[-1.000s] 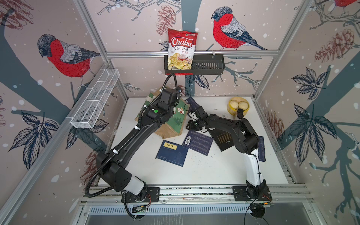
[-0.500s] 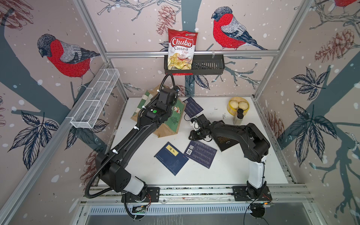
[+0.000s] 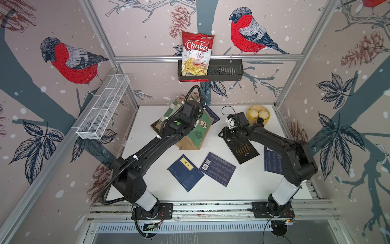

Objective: Take out the books from the canvas bag
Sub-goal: Place the canvas bag at the center of the board.

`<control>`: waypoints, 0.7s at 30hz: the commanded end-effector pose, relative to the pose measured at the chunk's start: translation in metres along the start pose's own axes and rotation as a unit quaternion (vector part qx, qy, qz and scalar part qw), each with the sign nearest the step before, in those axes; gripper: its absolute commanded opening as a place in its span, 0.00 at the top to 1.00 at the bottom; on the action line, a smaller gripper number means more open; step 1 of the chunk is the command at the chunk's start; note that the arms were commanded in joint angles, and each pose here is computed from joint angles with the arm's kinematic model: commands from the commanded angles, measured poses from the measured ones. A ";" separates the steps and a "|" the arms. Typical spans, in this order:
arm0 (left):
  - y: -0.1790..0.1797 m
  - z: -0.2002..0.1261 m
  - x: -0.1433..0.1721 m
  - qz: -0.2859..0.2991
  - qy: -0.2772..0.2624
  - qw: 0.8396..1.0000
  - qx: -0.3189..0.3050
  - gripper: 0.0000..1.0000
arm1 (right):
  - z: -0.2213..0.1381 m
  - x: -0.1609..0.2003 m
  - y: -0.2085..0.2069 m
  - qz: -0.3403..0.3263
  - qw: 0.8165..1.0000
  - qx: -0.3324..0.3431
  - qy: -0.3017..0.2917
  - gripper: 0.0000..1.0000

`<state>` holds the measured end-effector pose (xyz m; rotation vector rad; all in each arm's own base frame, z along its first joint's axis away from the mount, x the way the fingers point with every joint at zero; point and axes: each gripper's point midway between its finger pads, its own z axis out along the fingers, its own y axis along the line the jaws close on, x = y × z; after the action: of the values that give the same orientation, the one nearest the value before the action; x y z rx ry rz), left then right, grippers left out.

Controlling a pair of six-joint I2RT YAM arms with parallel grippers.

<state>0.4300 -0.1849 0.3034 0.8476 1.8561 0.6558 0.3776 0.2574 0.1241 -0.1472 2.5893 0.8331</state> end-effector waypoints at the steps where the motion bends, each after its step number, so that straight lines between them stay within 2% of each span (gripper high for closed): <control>1: -0.008 0.005 -0.009 0.002 -0.021 1.000 -0.019 1.00 | -0.008 -0.006 -0.001 0.035 0.999 -0.002 0.006 0.61; 4: -0.026 0.004 -0.007 0.018 -0.023 1.000 -0.008 1.00 | -0.011 -0.011 -0.003 0.045 0.999 0.000 -0.003 0.61; 9: -0.052 -0.015 -0.006 0.042 -0.033 0.998 0.016 1.00 | -0.007 -0.011 -0.007 0.058 0.998 0.002 0.001 0.61; 13: -0.073 -0.031 0.007 0.047 -0.039 0.997 0.047 1.00 | 0.007 -0.001 -0.017 0.062 0.998 0.012 0.025 0.61; 17: -0.095 -0.052 0.004 0.049 -0.058 0.992 0.101 1.00 | 0.026 0.017 -0.028 0.070 0.996 0.020 0.060 0.61; 21: -0.109 -0.067 0.023 0.097 -0.041 0.986 0.126 1.00 | 0.034 0.023 -0.029 0.069 0.995 0.021 0.072 0.61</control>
<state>0.3461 -0.2464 0.2494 1.1409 1.7858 0.4907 0.3802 0.2516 0.0767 0.0043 2.7559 0.8322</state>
